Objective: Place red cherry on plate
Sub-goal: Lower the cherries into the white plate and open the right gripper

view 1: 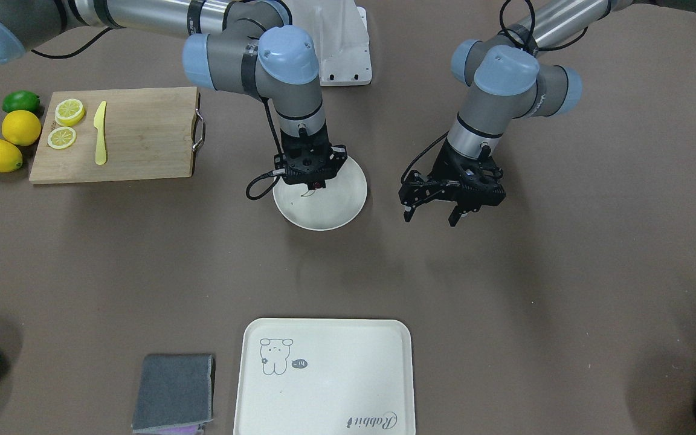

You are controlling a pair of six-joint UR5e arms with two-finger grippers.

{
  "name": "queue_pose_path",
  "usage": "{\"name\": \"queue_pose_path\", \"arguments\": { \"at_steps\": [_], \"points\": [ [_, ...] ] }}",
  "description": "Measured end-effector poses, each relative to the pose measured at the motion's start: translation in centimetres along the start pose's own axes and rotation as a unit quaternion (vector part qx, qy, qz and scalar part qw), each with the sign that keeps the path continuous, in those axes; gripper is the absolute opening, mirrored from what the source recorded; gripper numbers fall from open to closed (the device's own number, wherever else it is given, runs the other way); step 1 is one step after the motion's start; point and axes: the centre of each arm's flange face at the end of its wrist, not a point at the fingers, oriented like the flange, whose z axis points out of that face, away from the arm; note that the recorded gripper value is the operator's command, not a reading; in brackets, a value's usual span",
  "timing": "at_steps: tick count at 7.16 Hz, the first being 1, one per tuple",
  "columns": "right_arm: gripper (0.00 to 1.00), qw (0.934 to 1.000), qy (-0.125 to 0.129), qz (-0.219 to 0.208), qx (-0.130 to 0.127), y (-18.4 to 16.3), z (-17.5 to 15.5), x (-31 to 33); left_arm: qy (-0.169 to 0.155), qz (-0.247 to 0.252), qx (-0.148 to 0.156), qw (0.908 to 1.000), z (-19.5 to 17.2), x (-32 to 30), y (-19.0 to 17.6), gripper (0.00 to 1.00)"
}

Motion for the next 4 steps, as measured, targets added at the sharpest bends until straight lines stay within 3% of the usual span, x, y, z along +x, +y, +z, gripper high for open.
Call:
{"name": "queue_pose_path", "arguments": {
  "at_steps": [1, 2, 4],
  "points": [
    [0.36, 1.0, -0.005, 0.001, -0.001, 0.5, 1.2, -0.2, 0.0, 0.0, 0.0, 1.0, 0.0, 0.0, 0.0, 0.98],
    [0.99, 1.0, -0.007, 0.001, -0.004, 1.1, 1.8, -0.2, -0.001, 0.0, 0.0, 1.0, 0.0, -0.1, 0.0, 0.98],
    [1.0, 0.9999, -0.007, 0.012, -0.009, 2.1, 2.1, -0.5, -0.003, 0.0, -0.001, 1.0, 0.2, -0.2, 0.0, 0.98]
  ]
}}
